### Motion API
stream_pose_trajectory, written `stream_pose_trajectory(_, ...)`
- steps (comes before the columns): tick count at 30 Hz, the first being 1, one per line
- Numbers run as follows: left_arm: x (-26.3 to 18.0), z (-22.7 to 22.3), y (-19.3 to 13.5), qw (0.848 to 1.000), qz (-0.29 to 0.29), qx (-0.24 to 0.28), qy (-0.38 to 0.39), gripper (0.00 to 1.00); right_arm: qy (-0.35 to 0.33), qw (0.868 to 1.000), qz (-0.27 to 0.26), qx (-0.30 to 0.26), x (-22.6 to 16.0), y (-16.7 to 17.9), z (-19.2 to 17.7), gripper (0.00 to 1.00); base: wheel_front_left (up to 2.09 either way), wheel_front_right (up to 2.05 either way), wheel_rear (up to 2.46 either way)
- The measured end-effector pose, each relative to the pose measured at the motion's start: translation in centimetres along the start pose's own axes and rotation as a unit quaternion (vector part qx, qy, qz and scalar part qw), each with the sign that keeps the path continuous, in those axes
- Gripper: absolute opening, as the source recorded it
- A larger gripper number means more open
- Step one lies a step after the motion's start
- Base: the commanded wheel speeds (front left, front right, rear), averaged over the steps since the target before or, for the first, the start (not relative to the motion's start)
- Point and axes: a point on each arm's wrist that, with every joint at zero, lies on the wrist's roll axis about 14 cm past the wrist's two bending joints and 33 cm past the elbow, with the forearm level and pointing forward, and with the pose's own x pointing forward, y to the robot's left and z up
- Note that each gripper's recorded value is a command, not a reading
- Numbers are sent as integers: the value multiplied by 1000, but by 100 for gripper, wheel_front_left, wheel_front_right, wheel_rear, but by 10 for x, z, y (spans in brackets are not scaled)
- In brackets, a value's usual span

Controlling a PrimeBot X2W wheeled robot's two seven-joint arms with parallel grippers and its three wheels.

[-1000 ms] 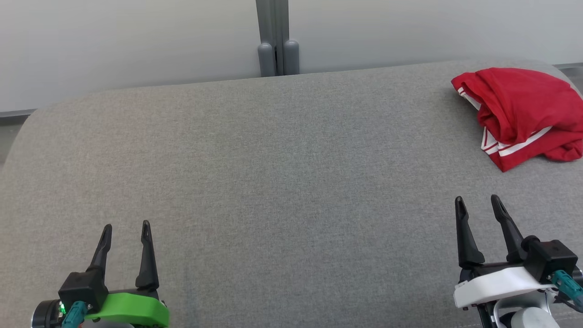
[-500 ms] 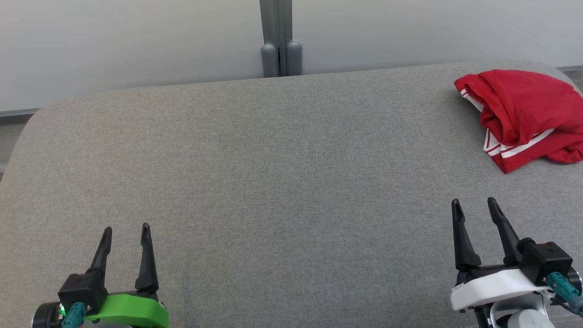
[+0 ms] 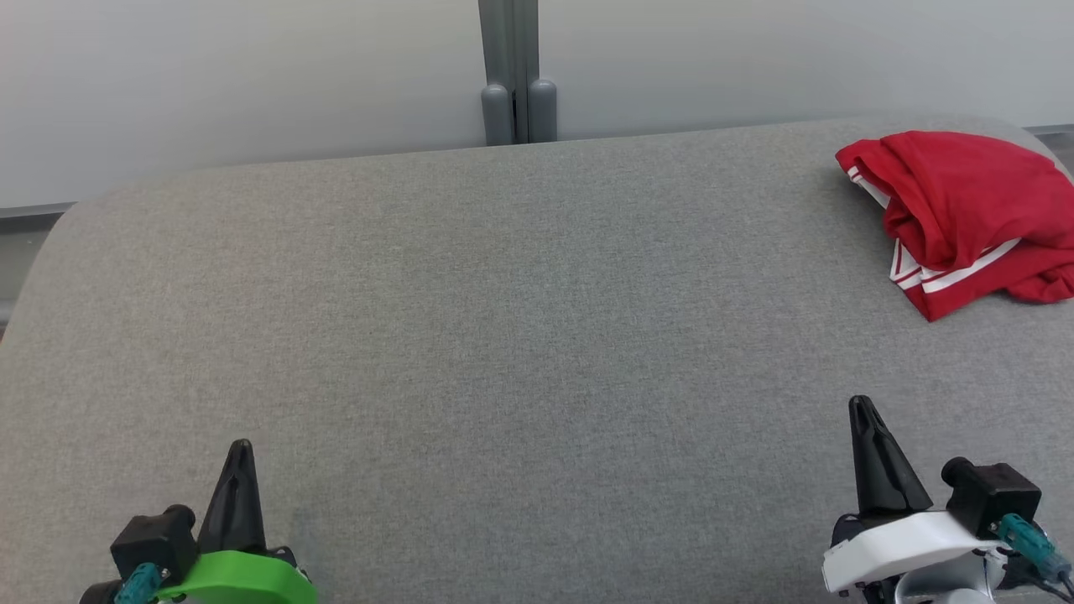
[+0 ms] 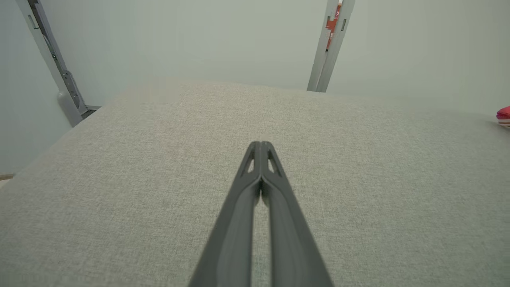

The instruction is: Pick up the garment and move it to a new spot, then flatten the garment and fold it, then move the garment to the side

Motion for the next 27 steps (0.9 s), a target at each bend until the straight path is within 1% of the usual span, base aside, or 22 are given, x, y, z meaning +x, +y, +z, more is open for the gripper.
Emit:
stream_pose_trajectory(5, 0, -1, 4, 999, 11, -46, 5, 0, 4, 999, -13, 46, 0, -5, -2, 0, 0, 0, 0)
stream_pose_trajectory(12, 1, 0, 6, 994, 22, -110, 7, 0, 8, 994, -29, 107, 1, -10, -2, 0, 0, 0, 0)
stream_pose_trajectory(18, 2, 0, 7, 987, 28, -158, 9, 0, 9, 987, -40, 155, 3, -14, -2, 0, 0, 0, 0)
stream_pose_trajectory(27, 5, 3, 8, 973, 34, -229, 9, 0, 10, 974, -53, 222, 5, -19, -2, 0, 0, 0, 0)
